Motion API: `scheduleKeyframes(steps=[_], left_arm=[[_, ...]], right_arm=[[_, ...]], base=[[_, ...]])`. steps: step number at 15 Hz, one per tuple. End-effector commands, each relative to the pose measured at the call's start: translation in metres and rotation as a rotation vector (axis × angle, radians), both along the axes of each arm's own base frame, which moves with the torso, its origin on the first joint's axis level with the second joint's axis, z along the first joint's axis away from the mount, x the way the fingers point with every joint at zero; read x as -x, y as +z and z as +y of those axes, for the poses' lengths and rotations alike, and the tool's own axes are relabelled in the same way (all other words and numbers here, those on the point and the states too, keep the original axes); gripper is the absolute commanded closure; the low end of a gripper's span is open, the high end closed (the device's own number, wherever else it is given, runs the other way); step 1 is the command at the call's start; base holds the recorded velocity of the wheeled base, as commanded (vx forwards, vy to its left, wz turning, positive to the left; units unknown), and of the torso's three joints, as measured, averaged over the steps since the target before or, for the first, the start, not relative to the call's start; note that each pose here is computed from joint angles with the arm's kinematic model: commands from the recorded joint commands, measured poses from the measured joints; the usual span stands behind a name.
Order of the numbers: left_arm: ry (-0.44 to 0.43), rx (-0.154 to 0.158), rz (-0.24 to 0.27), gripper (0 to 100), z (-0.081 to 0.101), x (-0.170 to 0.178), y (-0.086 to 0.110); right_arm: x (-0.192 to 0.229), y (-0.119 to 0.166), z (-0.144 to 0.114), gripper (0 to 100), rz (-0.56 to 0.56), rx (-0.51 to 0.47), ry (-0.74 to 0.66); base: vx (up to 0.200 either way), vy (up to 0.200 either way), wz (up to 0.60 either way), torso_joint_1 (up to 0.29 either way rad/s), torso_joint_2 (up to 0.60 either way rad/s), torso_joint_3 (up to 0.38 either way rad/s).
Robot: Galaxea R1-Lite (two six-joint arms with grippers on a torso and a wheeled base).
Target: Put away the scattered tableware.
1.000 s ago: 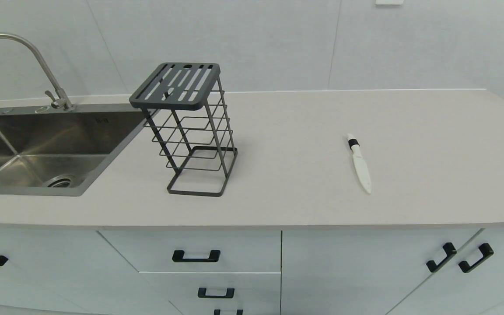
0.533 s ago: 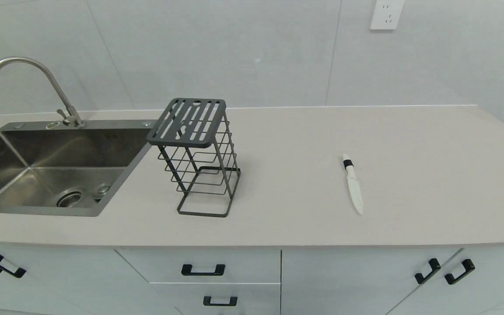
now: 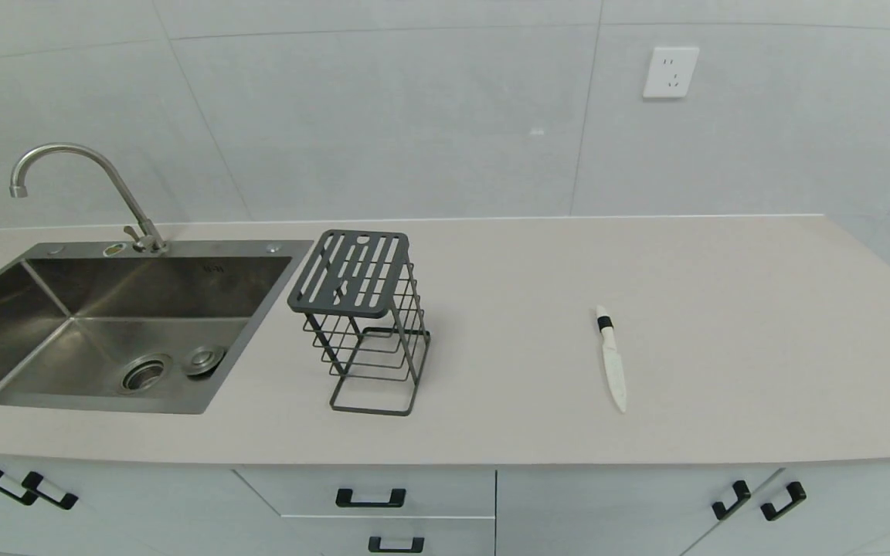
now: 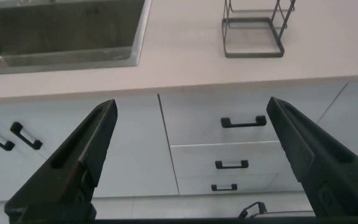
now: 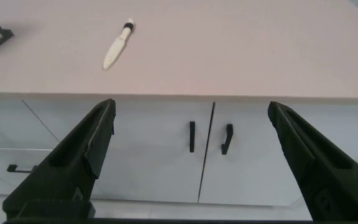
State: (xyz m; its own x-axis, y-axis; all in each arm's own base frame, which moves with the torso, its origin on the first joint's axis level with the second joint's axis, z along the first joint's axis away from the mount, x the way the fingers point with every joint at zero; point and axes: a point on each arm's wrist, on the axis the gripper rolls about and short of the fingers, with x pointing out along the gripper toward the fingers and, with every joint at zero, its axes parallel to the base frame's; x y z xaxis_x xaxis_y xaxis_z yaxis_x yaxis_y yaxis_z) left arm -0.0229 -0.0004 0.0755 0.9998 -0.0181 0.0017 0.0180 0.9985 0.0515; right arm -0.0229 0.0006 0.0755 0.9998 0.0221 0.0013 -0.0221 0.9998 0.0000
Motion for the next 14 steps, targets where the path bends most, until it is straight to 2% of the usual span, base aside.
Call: scheduleKeyframes(steps=[1,2,6,14], left_arm=[[0.001,0.004,0.002,0,0.0,-0.0001,0.0],[0.001,0.005,0.002,0,0.0,-0.0001,0.0],[0.001,0.002,0.0,0,0.0,-0.0001,0.0001],[0.0,0.009,0.0,0,0.0,-0.0001,0.0001]], right_arm=[[-0.0001,0.0,0.0,0,0.001,0.0,0.001],[-0.0001,0.0,0.0,0,0.001,0.002,0.001],[-0.0001,0.0,0.0,0,0.001,0.002,0.001],[-0.0001,0.0,0.0,0,0.001,0.002,0.001]], base=[[0.0,0.0,0.0,0.237,-0.47,-0.227],[0.0,0.0,0.0,0.222,-0.41,-0.203],[0.2,0.0,0.0,0.107,-0.21,-0.1],[0.0,0.0,0.0,0.0,0.0,0.0]])
